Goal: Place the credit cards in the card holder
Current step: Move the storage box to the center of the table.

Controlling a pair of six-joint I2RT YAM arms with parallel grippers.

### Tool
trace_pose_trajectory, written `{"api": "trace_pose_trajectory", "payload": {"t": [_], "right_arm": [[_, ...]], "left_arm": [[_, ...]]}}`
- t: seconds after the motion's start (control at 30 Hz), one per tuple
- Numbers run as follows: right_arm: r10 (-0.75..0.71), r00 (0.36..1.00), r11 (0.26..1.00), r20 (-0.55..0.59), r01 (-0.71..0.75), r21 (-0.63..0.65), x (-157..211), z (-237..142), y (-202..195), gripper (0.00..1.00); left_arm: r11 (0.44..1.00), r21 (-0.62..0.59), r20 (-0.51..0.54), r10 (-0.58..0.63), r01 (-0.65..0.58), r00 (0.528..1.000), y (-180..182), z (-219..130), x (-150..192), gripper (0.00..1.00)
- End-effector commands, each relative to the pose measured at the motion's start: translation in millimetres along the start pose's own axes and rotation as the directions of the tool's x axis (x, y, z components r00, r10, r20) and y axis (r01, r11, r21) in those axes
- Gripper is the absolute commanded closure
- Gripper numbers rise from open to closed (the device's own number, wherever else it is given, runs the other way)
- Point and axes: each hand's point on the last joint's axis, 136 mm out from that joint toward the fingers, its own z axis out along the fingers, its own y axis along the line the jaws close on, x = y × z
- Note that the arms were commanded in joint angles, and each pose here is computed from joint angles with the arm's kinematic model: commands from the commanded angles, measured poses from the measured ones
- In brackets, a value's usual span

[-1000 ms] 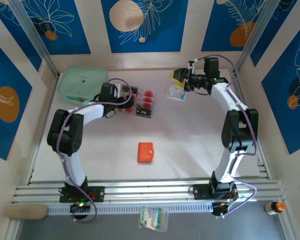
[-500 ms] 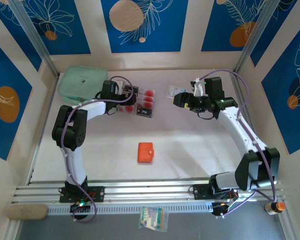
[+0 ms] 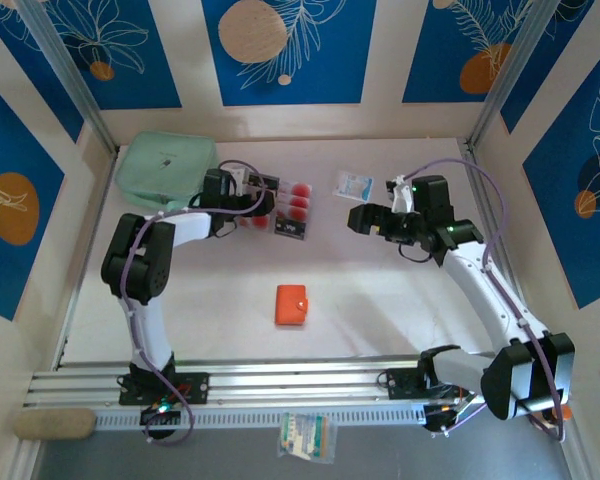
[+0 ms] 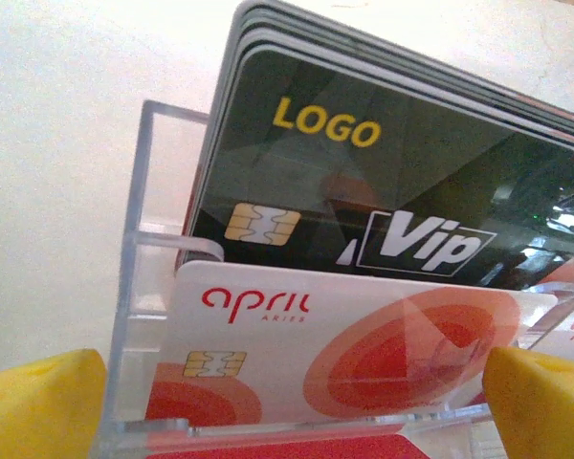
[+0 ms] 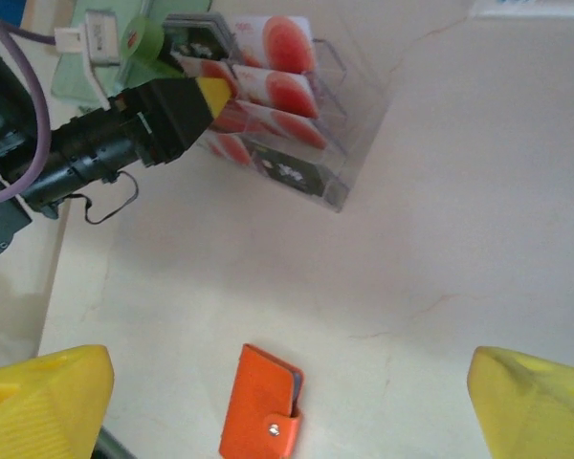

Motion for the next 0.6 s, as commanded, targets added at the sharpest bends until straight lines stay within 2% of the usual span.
{"api": "trace_pose_trajectory", "payload": {"t": [0.0,0.13,0.3,0.4,0.57], "right_arm": [[0.010,0.999,0.996,-0.052,-0.014,-0.086,14,12,14,0.10],[0.009,0.992,0.997,-0.123,-0.019,-0.075,35,27,14,0.15],[-0.020,0.983,1.000,-0.183,0.016,-0.024,59,45,13,0.16],[-0.025,0.977,1.000,-0.213,0.027,0.007,71,55,10,0.17],[-0.021,0.966,0.999,-0.258,0.027,0.019,85,70,5,0.18]], "left_arm": [[0.998,0.057,-0.028,-0.010,0.011,1.000,-24,-6,14,0.00],[0.997,0.070,-0.021,-0.011,0.013,1.000,-38,-10,19,0.00],[0.998,0.053,0.005,-0.045,0.044,0.999,-41,-17,20,0.00],[0.998,0.025,0.011,-0.052,0.051,0.999,-41,-25,11,0.00],[0.998,0.047,0.034,-0.053,0.052,0.998,-56,-45,-13,0.00]]}}
